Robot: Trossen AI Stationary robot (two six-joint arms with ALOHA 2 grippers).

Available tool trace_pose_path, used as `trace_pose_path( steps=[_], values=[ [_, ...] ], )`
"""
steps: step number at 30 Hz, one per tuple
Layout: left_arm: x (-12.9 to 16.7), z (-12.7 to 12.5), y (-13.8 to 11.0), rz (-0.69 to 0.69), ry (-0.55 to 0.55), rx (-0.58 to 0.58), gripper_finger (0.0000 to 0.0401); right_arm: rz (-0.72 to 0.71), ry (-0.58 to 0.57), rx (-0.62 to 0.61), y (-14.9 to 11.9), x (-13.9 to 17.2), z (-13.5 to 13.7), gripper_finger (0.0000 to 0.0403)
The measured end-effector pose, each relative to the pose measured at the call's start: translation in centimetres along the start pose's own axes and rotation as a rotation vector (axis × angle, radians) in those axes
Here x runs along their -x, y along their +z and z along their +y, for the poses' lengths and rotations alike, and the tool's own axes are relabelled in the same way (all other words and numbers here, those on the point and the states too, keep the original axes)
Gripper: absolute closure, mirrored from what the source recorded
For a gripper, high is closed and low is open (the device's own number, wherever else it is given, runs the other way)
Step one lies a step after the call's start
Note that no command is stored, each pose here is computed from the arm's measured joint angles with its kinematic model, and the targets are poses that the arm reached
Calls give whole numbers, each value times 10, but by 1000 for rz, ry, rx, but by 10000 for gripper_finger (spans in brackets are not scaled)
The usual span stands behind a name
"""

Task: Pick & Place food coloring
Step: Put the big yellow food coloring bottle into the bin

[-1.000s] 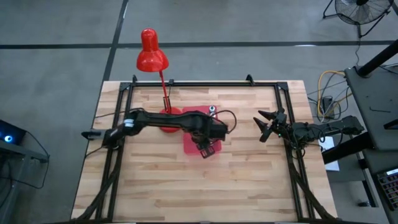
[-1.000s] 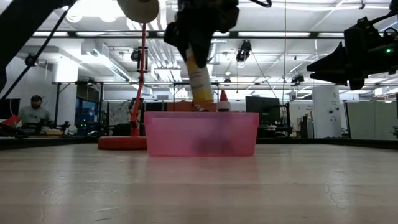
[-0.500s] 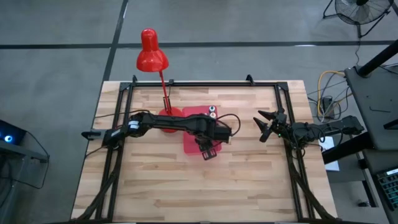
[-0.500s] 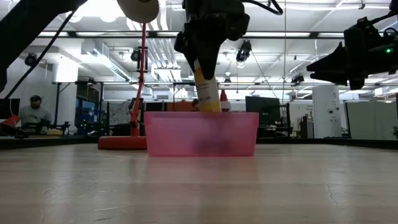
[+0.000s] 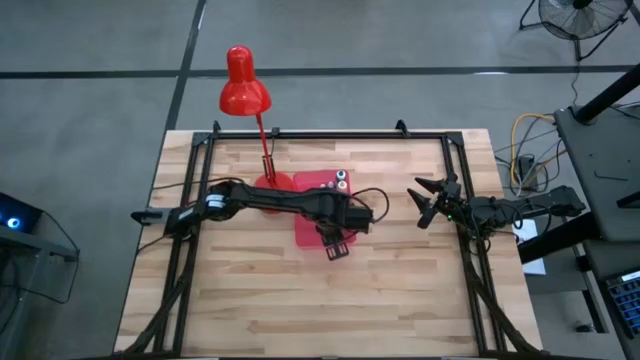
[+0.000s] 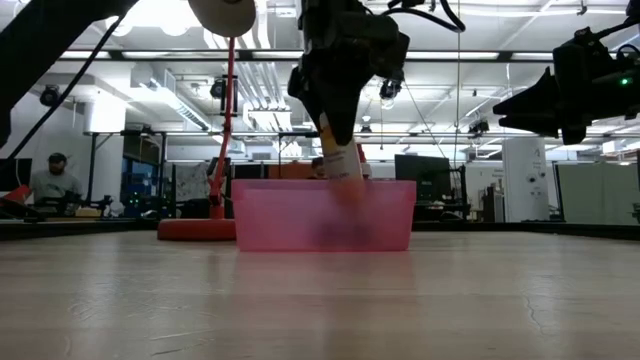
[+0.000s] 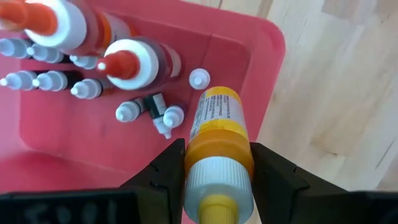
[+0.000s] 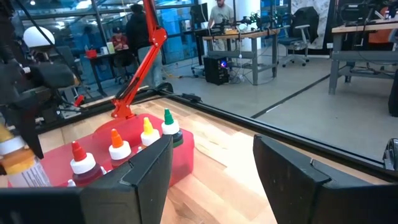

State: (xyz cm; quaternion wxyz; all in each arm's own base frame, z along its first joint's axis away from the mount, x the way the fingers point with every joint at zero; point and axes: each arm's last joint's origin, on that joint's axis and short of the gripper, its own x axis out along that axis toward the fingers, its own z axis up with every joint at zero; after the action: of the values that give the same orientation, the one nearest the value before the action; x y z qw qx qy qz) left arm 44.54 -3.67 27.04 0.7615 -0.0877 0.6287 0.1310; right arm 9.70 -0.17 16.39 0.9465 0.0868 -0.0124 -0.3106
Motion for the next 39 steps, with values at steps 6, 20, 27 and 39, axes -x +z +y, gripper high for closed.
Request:
trace_pose_path(
  steps=[6,20,27,39],
  values=[
    [-8,-2,4,-13,4,-21,282,0,0,-1,0,0,0,188],
    [-23,-7,14,-8,7,-43,282,0,0,-2,0,0,0,188],
    [-28,-9,16,-3,9,-62,282,0,0,0,0,0,0,188],
    [-38,-10,18,11,15,-107,278,0,0,-1,0,0,0,188]
  ],
)
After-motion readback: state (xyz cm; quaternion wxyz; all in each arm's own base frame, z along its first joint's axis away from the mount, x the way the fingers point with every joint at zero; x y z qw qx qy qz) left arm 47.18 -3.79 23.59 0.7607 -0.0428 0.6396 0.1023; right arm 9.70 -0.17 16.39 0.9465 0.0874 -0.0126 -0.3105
